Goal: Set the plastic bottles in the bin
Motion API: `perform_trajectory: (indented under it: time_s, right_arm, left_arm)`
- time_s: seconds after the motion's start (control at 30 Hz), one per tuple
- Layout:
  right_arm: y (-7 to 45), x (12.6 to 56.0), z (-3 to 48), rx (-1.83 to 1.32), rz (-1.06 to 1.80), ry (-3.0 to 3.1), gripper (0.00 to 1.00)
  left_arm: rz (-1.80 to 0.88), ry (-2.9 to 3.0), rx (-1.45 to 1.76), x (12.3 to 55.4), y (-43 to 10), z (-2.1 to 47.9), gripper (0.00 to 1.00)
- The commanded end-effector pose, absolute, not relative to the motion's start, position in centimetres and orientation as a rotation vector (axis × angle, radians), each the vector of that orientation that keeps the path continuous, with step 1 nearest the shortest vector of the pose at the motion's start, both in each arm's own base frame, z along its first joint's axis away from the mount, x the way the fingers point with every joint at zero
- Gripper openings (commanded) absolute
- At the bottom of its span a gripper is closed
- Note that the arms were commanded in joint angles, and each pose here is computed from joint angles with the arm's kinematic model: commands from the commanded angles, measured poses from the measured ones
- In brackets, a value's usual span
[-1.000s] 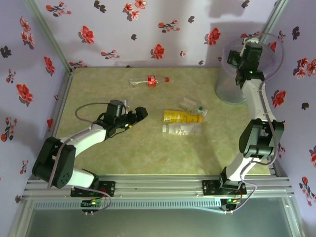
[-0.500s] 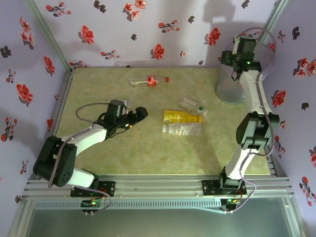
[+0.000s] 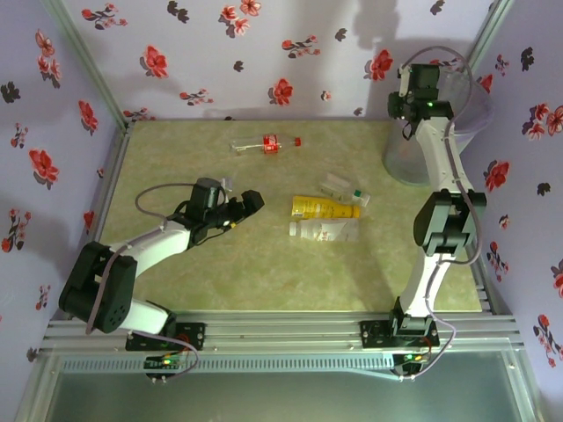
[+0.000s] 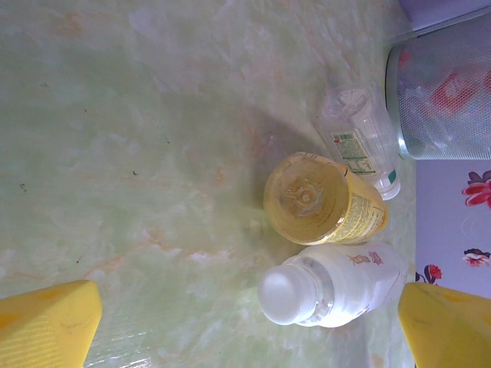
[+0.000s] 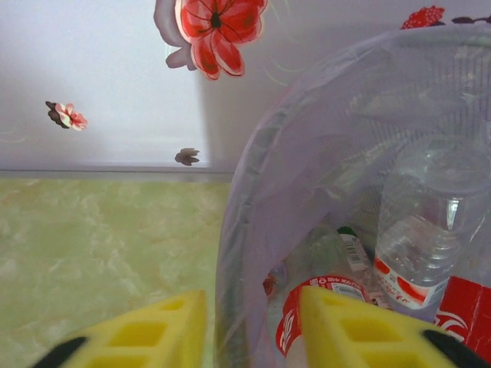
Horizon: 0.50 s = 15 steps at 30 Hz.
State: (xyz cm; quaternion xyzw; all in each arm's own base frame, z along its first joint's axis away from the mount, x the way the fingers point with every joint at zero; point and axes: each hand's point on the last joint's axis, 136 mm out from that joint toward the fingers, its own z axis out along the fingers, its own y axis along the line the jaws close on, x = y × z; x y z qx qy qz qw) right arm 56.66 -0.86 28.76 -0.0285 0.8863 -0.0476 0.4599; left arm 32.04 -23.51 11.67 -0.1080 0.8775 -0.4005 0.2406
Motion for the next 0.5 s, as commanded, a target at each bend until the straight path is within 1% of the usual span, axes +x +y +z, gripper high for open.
perform_trajectory:
  time_s: [0.0, 0.03, 0.33, 0.47]
  right_arm:
    - [-0.4, 56.7, 29.0, -0.103, -0.16, 2.192, 0.25]
    - [-0.2, 56.7, 29.2, -0.113, -0.168, 2.189, 0.22]
    - [0.3, 56.5, 29.8, -0.171, -0.256, 2.207, 0.06]
    - [0.4, 56.5, 30.4, -0.175, -0.257, 2.206, 0.04]
  left_arm:
    - [-1.118, 2.394, -0.271, 31.9, -24.0, 11.9, 1.0]
    - [-1.117, 2.393, -0.272, 32.0, -23.9, 11.9, 1.0]
    - [-1.121, 2.39, -0.271, 32.2, -24.1, 12.1, 1.0]
    - [-1.125, 2.392, -0.266, 32.3, -24.2, 12.1, 1.0]
